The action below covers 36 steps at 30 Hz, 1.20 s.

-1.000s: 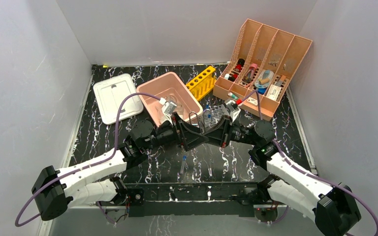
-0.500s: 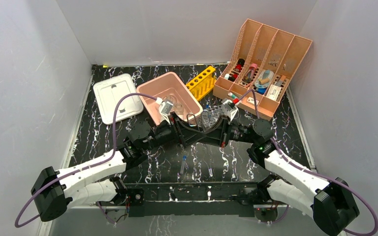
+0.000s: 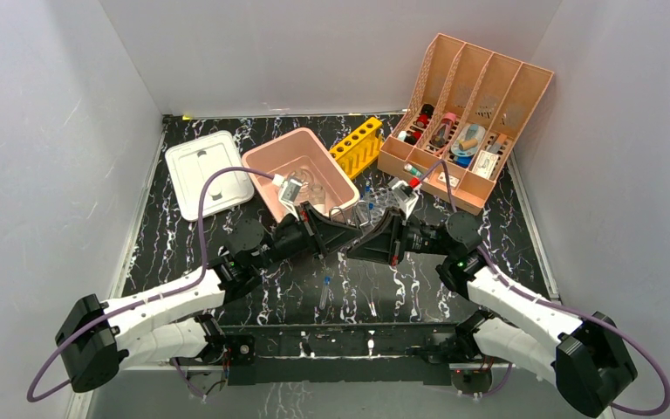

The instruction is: Organize the chemistry lab equipment

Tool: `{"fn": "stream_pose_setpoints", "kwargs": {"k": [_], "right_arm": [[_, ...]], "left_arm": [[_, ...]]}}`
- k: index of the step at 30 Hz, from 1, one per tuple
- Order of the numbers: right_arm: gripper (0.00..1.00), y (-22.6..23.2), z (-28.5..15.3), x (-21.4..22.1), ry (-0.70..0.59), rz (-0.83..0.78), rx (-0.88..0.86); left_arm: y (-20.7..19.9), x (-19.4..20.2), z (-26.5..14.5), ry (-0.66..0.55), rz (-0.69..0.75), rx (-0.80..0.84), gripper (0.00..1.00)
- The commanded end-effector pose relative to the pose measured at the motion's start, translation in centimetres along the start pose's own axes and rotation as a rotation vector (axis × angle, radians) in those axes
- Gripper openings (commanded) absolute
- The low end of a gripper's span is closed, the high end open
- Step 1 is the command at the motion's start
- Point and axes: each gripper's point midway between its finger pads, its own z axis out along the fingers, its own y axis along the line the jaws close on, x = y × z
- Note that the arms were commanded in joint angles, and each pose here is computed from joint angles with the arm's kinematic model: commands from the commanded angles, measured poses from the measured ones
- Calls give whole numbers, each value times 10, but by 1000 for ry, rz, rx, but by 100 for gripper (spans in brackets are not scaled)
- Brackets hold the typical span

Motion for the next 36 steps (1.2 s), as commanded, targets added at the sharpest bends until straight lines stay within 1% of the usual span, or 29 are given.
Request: {"fn": "stream_pose_setpoints", "kwargs": {"k": [1,4,5,6,9,11,13,16,20,23,26,30,36], "right_arm": [[0,17,5,-6,1,-65,-52],[0,16,5,-6,-1,-67,-46],[3,15,4,-5,-3,-69,-40],[11,14,4,-5,-4,-71,-32],[42,8,3,-4,-6,-76,1],[49,-3,1,-3,-16,-69,66],[54,-29,-4,-5,-30,-83,219],[58,-51,-15,-1,-6,-87,364],[60,-61,-26,8,11,-89,438],[60,-67,-32,10,17,-92,480],[60,-70,-33,9,34,-101,506],[60,-75,-28,2,62,-121,521],[60,-84,-19,-12,102,-156,534]], "left_arm": [[-7,-17,1,-78,32,22,0],[-4,-15,3,-72,27,15,0],[-4,-15,3,-73,24,13,0],[-3,-15,3,-75,24,8,0],[2,-21,0,-90,38,-45,0],[8,-29,-4,-101,67,-106,0],[15,-42,-10,-125,97,-184,0],[22,-71,-21,-166,153,-292,0],[40,-107,-34,-207,198,-444,0],[60,-134,-43,-228,193,-571,0],[83,-162,-44,-248,158,-646,0],[131,-197,-36,-251,53,-680,0],[196,-218,-41,-252,-51,-779,0]]}}
